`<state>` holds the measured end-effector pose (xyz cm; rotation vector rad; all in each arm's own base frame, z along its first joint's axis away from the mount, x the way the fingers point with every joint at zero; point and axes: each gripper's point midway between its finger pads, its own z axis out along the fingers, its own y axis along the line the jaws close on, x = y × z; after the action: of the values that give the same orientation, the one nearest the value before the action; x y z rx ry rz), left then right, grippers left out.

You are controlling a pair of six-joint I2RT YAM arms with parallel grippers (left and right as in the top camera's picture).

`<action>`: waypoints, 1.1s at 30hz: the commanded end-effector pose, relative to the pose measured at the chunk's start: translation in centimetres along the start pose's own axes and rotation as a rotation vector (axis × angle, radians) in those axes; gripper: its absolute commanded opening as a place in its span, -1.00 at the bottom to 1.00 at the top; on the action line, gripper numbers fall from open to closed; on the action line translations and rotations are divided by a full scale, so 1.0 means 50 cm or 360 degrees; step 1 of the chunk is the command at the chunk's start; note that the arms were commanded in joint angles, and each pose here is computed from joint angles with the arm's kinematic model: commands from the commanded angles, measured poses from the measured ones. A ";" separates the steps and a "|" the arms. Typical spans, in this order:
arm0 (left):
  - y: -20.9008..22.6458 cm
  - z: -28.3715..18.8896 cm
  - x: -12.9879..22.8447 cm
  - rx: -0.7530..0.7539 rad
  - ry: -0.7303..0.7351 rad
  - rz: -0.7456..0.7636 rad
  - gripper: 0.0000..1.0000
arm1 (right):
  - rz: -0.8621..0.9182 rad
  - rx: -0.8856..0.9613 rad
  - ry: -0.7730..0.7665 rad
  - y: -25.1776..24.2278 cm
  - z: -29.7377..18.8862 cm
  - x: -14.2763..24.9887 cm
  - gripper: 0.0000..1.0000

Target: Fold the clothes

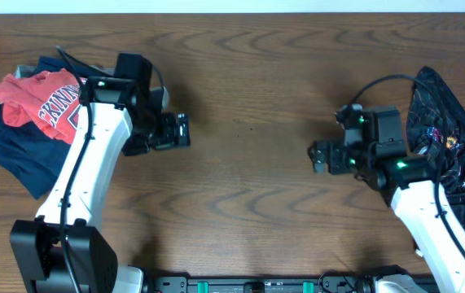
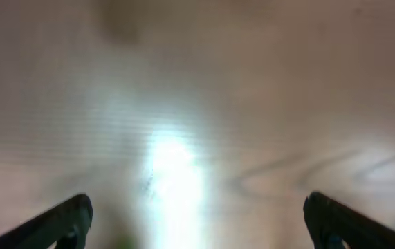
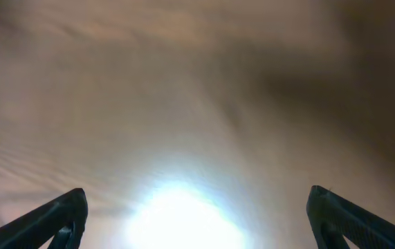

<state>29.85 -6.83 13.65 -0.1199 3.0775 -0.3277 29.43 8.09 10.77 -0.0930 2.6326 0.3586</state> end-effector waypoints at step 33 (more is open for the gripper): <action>0.046 -0.266 0.295 0.0208 -0.1645 0.0142 0.96 | 0.0182 0.0197 -0.0728 -0.039 -0.263 0.041 0.99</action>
<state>14.22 -3.25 26.09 -0.0814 2.0186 -0.3290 21.97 2.95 20.99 0.1409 2.1963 0.2337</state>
